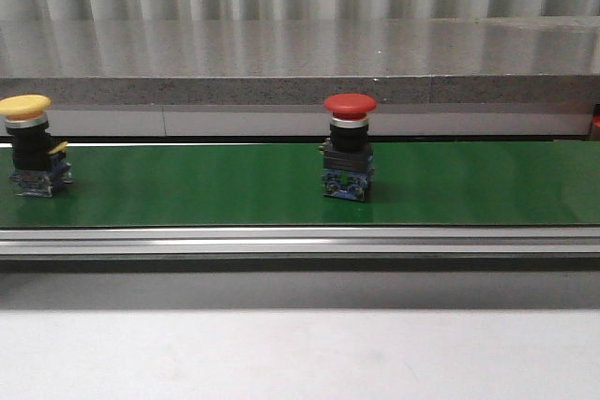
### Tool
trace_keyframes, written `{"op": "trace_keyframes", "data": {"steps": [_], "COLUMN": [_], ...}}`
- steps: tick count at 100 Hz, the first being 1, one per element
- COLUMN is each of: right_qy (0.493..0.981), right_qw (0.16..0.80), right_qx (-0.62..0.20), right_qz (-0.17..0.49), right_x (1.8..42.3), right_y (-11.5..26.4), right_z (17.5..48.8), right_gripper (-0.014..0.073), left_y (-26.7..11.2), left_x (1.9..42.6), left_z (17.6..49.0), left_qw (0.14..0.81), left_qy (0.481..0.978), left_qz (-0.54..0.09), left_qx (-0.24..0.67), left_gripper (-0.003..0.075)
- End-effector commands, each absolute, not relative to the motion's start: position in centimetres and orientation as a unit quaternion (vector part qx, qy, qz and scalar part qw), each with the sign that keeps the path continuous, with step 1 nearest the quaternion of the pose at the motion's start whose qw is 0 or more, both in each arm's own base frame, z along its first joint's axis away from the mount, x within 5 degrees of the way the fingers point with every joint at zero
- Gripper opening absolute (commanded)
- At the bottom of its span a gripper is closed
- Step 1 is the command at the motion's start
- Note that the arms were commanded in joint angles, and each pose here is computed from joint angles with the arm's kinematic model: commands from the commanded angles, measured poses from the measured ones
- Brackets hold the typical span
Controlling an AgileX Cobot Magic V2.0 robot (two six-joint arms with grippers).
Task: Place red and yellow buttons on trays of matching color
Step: 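Lower the right gripper onto the red button at the belt's end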
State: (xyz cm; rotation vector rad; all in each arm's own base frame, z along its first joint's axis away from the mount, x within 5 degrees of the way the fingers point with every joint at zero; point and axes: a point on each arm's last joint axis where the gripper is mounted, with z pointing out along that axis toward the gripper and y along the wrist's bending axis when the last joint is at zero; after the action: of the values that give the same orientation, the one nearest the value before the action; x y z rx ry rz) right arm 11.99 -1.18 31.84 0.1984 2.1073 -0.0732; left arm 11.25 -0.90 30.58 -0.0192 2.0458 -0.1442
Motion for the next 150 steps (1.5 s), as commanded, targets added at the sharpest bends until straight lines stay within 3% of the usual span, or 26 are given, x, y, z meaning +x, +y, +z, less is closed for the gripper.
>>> {"op": "trace_keyframes", "data": {"steps": [1, 8, 13, 42, 85, 150], "right_qy": [0.850, 0.853, 0.853, 0.842, 0.895, 0.916], "right_qw": [0.520, 0.515, 0.515, 0.538, 0.429, 0.374], "right_qx": [0.074, 0.081, 0.086, 0.032, -0.107, -0.135], "right_qz": [-0.030, -0.017, -0.004, 0.026, 0.059, 0.058], "right_x": [12.1, 12.1, 12.1, 13.6, 20.7, 28.3], "right_y": [-1.1, -1.0, -0.8, 0.5, 6.8, 11.0], "right_z": [33.0, 32.9, 32.9, 33.3, 31.3, 28.0], "right_gripper": [0.0518, 0.0629, 0.0659, 0.0655, 0.0655, 0.0652], "left_y": [-0.9, -0.9, -0.9, -0.9, -0.9, -0.9], "left_x": [11.5, 11.5, 11.5, 11.5, 11.5, 11.5], "left_z": [32.1, 32.1, 32.1, 32.1, 32.1, 32.1], "left_qw": [0.562, 0.562, 0.562, 0.562, 0.562, 0.562], "left_qy": [0.824, 0.824, 0.824, 0.824, 0.824, 0.824], "left_qz": [-0.065, -0.065, -0.065, -0.065, -0.065, -0.065], "left_qx": [-0.011, -0.011, -0.011, -0.011, -0.011, -0.011], "left_gripper": [-0.0020, -0.0020, -0.0020, -0.0020, -0.0020, -0.0020]}}
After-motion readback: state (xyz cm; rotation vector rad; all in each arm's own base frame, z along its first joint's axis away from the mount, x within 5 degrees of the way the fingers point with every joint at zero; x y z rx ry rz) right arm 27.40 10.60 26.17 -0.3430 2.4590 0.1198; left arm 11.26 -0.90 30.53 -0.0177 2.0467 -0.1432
